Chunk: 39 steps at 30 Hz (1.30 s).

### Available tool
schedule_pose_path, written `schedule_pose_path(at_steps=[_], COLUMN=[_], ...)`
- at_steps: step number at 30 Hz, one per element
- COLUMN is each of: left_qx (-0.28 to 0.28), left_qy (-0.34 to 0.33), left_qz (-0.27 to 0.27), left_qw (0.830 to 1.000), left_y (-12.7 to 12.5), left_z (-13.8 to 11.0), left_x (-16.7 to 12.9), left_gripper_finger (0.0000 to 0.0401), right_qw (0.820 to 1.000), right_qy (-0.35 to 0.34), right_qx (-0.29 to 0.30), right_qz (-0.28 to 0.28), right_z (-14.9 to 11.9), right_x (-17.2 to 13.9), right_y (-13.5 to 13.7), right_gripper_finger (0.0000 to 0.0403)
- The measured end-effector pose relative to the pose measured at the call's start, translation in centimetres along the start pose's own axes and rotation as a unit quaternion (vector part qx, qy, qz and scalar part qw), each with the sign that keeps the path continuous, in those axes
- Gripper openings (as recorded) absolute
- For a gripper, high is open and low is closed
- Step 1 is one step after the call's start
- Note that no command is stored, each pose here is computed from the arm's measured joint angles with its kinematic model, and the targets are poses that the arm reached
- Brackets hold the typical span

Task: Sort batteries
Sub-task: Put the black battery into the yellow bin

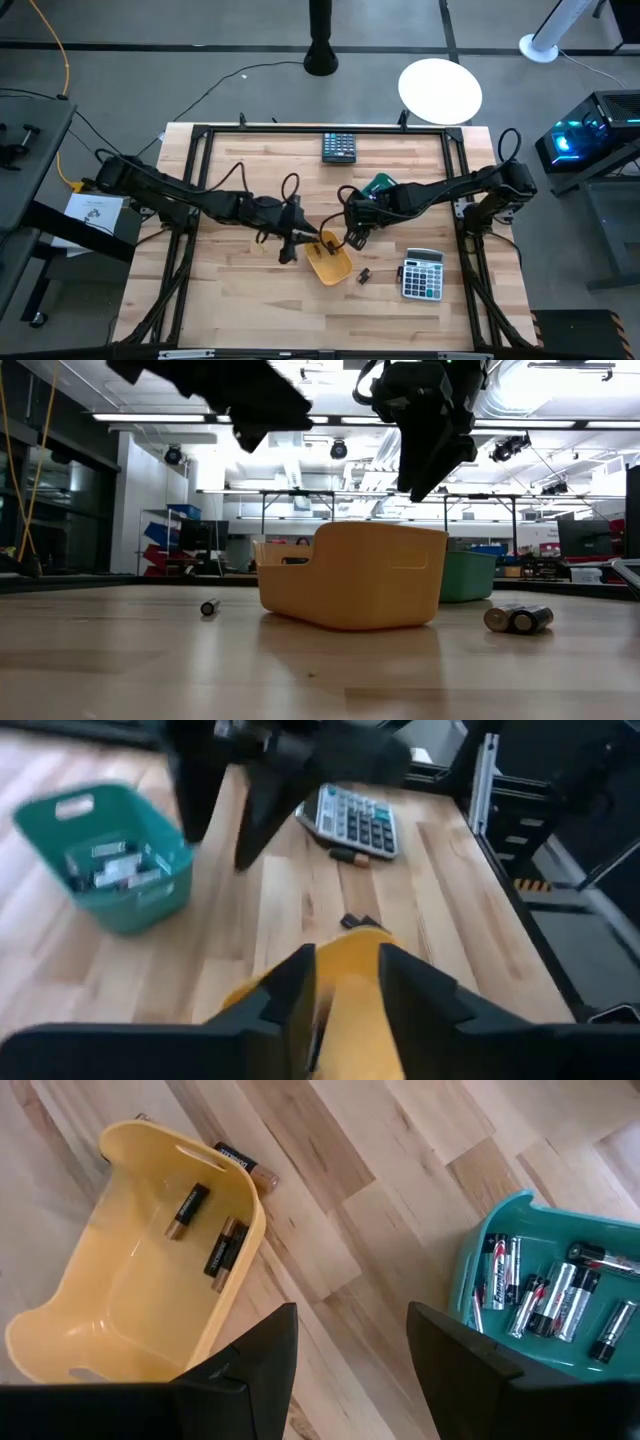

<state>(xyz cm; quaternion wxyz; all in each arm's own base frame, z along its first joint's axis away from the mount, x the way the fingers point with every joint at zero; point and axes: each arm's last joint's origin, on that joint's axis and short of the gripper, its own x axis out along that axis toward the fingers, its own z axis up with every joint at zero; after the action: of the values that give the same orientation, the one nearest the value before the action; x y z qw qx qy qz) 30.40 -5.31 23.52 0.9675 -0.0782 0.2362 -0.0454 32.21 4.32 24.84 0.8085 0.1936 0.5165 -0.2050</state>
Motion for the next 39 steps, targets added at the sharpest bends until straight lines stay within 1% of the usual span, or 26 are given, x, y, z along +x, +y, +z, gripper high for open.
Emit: schedule_pose_path(at_steps=[2,4,8,10,13,15,16,17,18,20,21,22,24,26,28,31,34,36,39], left_qx=[0.018,0.019,-0.015,-0.031,-0.061,-0.107,-0.146,-0.195,-0.254,-0.365,-0.400,-0.420,-0.444,-0.462,-0.467,-0.460,-0.446,-0.440,-0.440], left_qy=[0.003,0.011,0.075,0.129,0.175,0.188,0.187,0.191,0.195,0.194,0.194,0.191,0.181,0.179,0.182,0.204,0.247,0.264,0.276], left_qz=[0.006,0.012,0.031,0.039,0.040,0.040,0.042,0.051,0.066,0.099,0.112,0.120,0.134,0.152,0.158,0.180,0.221,0.239,0.249], left_qw=[1.000,1.000,0.997,0.990,0.982,0.975,0.970,0.961,0.945,0.905,0.889,0.879,0.867,0.855,0.851,0.845,0.831,0.824,0.817], left_y=[0.1,0.2,0.5,0.4,-0.3,-0.9,-1.1,-1.2,-1.2,-0.9,-0.8,-0.7,-0.7,-0.7,-0.8,-1.0,-1.0,-1.0,-0.9], left_z=[0.6,1.3,1.0,-0.1,-2.5,-4.4,-5.2,-6.1,-6.9,-7.9,-8.2,-8.2,-8.2,-8.2,-8.1,-8.0,-8.6,-8.8,-9.0], left_x=[-0.1,-0.4,-1.9,-2.6,-3.0,-2.9,-2.6,-2.4,-2.2,-1.6,-1.4,-1.2,-0.7,0.0,1.0,2.3,3.5,4.1,5.0], left_gripper_finger=[0.0130,0.0153,0.0181,0.0184,0.0185,0.0185,0.0185,0.0186,0.0186,0.0185,0.0183,0.0181,0.0174,0.0167,0.0160,0.0151,0.0146,0.0145,0.0145], right_qw=[1.000,1.000,1.000,1.000,1.000,1.000,1.000,1.000,1.000,0.999,0.999,0.999,0.999,0.999,0.998,0.998,0.998,0.998,0.997], right_qy=[0.000,0.003,0.011,0.014,0.017,0.017,0.018,0.018,0.017,0.018,0.016,0.014,0.013,0.006,0.002,0.001,0.001,0.001,0.000], right_qx=[0.002,0.002,0.002,0.001,-0.004,-0.008,-0.010,-0.014,-0.015,-0.015,-0.015,-0.016,-0.026,-0.032,-0.040,-0.050,-0.048,-0.045,-0.050], right_qz=[0.000,-0.002,-0.009,-0.012,-0.014,-0.017,-0.019,-0.020,-0.021,-0.023,-0.024,-0.027,-0.029,-0.037,-0.043,-0.046,-0.050,-0.051,-0.053], right_z=[0.0,-0.1,-0.2,-0.3,-0.4,-0.4,-0.4,-0.3,-0.3,-0.3,-0.2,-0.2,-0.2,-0.2,-0.1,0.0,0.2,0.3,0.5], right_x=[0.0,0.0,0.0,0.0,0.0,0.0,0.0,0.0,0.0,0.0,0.0,0.0,0.0,0.0,0.0,0.0,0.1,0.1,0.2], right_y=[0.0,-0.1,-0.1,-0.2,-0.2,-0.3,-0.4,-0.4,-0.5,-0.5,-0.6,-0.6,-0.6,-0.7,-0.7,-0.9,-1.1,-1.3,-1.5], right_gripper_finger=[0.0183,0.0183,0.0183,0.0183,0.0183,0.0183,0.0183,0.0183,0.0183,0.0183,0.0183,0.0183,0.0183,0.0183,0.0183,0.0183,0.0183,0.0183,0.0183])
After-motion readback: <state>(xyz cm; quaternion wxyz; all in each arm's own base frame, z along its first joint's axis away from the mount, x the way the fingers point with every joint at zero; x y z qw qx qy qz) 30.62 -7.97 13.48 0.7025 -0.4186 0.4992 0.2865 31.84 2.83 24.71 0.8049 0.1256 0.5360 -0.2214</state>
